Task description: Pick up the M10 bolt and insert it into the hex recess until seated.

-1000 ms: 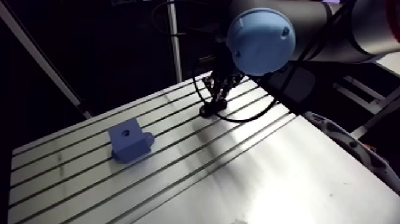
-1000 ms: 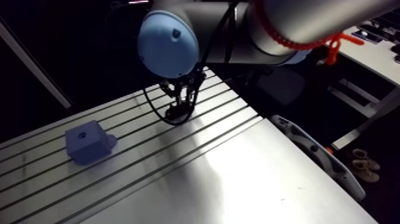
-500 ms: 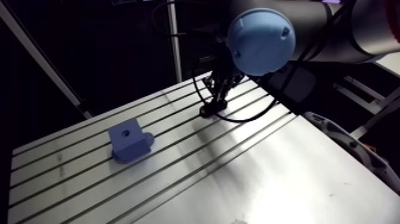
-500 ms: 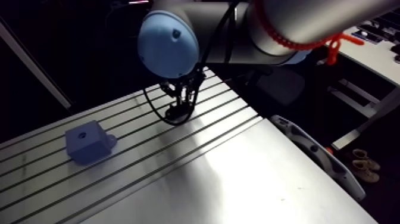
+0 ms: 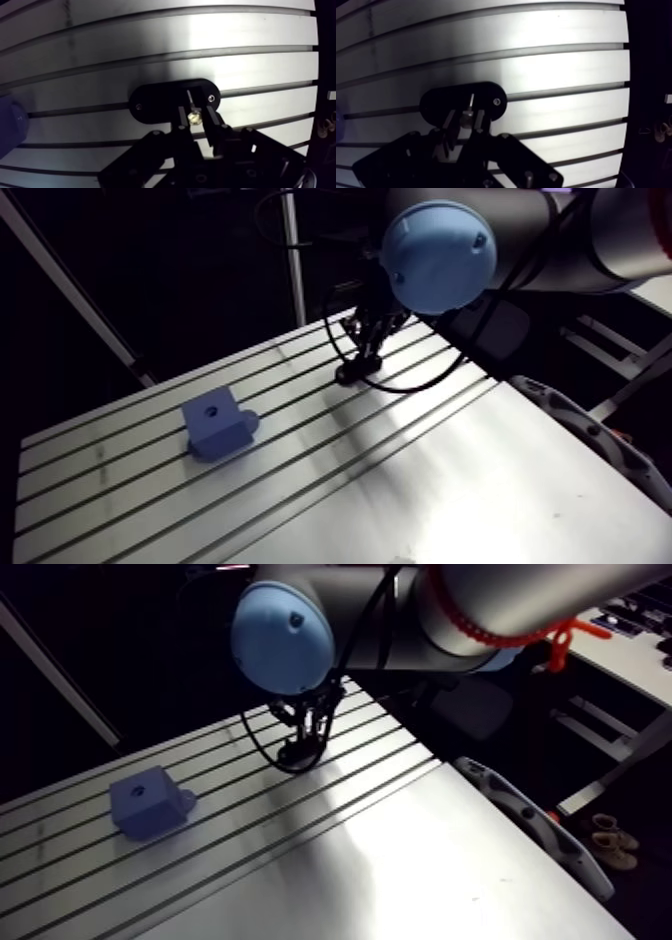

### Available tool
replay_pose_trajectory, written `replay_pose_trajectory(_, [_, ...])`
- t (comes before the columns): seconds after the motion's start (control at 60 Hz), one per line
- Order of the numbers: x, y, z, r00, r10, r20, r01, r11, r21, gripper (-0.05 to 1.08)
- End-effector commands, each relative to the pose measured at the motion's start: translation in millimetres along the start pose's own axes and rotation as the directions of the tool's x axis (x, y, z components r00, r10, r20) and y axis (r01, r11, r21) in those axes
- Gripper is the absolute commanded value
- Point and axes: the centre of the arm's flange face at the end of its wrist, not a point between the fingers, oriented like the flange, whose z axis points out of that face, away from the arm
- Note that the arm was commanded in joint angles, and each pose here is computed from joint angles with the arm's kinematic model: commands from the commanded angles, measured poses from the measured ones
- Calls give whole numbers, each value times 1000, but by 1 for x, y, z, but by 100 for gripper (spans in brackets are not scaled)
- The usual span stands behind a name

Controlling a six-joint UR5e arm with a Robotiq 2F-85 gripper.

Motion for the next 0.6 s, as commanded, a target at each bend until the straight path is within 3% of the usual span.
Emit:
replay_pose_trajectory(0.017, [1, -1, -4, 1000, 0, -9, 0, 1000, 3, 71])
replay_pose_trajectory(0.367, [14, -6, -37, 998, -18, -58, 17, 1000, -15, 71])
replay_pose_trajectory(0.5, [20, -7, -83, 996, -20, -88, 17, 999, -30, 71])
replay_pose_trajectory(0.6, [21, -8, -116, 997, 11, -80, -13, 1000, -28, 71])
